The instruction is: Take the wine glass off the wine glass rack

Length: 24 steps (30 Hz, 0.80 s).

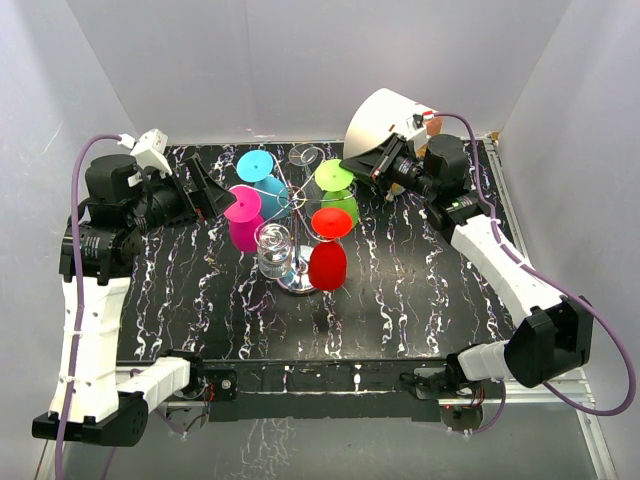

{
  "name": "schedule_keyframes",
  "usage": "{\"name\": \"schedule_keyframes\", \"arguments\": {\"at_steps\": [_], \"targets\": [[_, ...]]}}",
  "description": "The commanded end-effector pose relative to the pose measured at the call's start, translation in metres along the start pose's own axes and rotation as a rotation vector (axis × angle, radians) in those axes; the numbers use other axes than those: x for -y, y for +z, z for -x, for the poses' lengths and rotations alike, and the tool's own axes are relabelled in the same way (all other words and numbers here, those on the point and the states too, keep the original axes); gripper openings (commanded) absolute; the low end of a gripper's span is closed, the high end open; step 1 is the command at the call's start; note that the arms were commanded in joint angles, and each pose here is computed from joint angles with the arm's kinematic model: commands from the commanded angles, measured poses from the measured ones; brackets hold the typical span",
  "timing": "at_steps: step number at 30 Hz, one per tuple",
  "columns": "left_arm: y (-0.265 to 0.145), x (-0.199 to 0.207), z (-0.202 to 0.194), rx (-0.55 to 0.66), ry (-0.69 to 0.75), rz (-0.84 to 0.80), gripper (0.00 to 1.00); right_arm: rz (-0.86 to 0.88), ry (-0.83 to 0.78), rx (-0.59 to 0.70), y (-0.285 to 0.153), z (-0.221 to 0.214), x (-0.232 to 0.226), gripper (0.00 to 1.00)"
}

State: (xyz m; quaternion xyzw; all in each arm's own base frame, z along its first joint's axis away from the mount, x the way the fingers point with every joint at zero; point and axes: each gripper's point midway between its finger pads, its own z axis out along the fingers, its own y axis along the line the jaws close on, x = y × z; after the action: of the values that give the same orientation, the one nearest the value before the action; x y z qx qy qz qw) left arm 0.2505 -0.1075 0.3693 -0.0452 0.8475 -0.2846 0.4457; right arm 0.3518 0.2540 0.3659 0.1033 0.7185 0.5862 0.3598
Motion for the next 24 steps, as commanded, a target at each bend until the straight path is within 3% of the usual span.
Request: {"name": "schedule_keyframes", "arguments": {"at_steps": [1,24], "targets": [[-0.013,0.009,0.005,0.031,0.027,-0.025,0.99,0.086,-0.059,0.096,-0.004,0.024,-0.037,0.0],[-0.014,0.012,0.01,0.041,0.028,-0.026,0.99,-0.074,-0.213,0.364,-0.06,0.055,-0.045,0.0]]}}
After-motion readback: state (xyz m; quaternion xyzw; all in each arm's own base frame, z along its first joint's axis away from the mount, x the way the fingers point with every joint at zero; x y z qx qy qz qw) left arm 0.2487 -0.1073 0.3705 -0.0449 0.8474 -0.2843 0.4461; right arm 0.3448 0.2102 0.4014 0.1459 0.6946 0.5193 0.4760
